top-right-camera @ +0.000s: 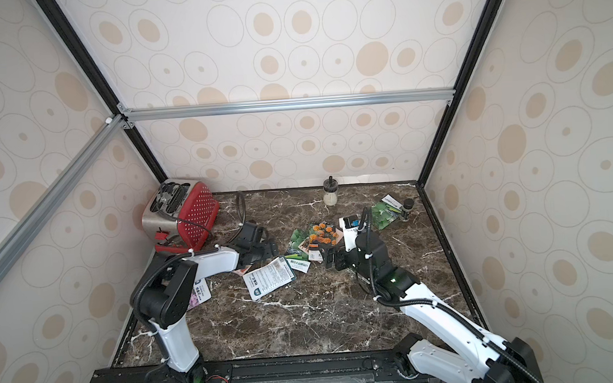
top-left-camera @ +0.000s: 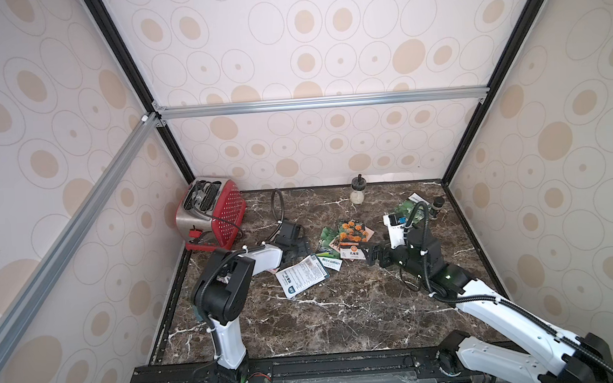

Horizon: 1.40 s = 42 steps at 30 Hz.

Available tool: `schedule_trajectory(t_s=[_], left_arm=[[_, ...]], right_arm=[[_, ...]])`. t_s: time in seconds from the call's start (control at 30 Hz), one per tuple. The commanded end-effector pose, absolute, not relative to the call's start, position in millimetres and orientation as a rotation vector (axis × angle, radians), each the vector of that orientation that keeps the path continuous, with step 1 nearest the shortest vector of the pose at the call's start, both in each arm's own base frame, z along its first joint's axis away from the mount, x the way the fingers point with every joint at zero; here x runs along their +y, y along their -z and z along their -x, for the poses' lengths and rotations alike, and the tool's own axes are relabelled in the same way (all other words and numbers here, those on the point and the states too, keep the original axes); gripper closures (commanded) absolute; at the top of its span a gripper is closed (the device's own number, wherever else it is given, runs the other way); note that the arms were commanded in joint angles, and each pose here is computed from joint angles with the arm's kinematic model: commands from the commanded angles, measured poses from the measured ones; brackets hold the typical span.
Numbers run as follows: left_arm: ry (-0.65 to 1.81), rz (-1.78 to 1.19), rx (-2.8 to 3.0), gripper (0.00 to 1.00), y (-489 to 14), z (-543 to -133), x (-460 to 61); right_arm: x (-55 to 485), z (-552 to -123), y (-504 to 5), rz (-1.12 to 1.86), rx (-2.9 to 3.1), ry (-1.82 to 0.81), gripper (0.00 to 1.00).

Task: Arrange the seed packets in a row
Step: Move the seed packet to the center of the board, then adjust the seed packet at the center of the board.

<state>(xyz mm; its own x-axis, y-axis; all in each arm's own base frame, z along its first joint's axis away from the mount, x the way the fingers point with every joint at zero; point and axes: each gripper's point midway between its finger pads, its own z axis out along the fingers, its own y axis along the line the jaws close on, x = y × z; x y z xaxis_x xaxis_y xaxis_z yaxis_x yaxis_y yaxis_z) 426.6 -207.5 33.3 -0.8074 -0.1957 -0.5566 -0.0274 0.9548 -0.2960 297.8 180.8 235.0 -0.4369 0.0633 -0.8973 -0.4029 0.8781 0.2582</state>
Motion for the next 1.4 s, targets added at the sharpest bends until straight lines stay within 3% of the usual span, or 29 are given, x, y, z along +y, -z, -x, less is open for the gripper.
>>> schedule_trajectory(t_s=[0.0,0.1,0.2,0.3,0.43,0.67,1.03,1.2,1.37], left_arm=[[0.463,-0.008,2.585,0.12,-23.4,-422.6,-268.4],[0.495,-0.114,2.532,0.11,-59.3,-433.3,-305.1],[0.496,-0.131,2.460,0.09,-107.6,-436.3,-306.0],[0.420,-0.147,2.401,0.07,-155.1,-427.6,-285.1],[0.304,-0.056,2.422,0.06,-182.2,-403.1,-230.7],[0.110,0.270,2.489,0.06,-160.3,-340.5,-109.0],[-0.129,0.669,2.552,0.06,-96.1,-235.2,-23.5],[-0.166,0.762,2.519,0.07,-81.4,-225.2,-4.6],[-0.123,0.740,2.443,0.07,-84.8,-247.4,-8.1]], right_arm=[[159.0,-296.0,-252.1,0.191,1.940,-0.453,0.01],[150.7,-297.5,-258.8,0.164,1.925,-0.435,0.01],[149.3,-300.3,-259.5,0.165,1.933,-0.419,0.01],[151.5,-301.6,-259.3,0.163,1.931,-0.432,0.01],[155.8,-300.9,-261.5,0.174,1.938,-0.456,0.01],[172.8,-298.0,-257.4,0.213,1.955,-0.564,0.01],[200.6,-300.3,-243.8,0.285,2.003,-0.697,0.01],[204.9,-298.5,-238.8,0.297,2.004,-0.728,0.01],[205.5,-296.0,-237.2,0.304,1.999,-0.740,0.01]])
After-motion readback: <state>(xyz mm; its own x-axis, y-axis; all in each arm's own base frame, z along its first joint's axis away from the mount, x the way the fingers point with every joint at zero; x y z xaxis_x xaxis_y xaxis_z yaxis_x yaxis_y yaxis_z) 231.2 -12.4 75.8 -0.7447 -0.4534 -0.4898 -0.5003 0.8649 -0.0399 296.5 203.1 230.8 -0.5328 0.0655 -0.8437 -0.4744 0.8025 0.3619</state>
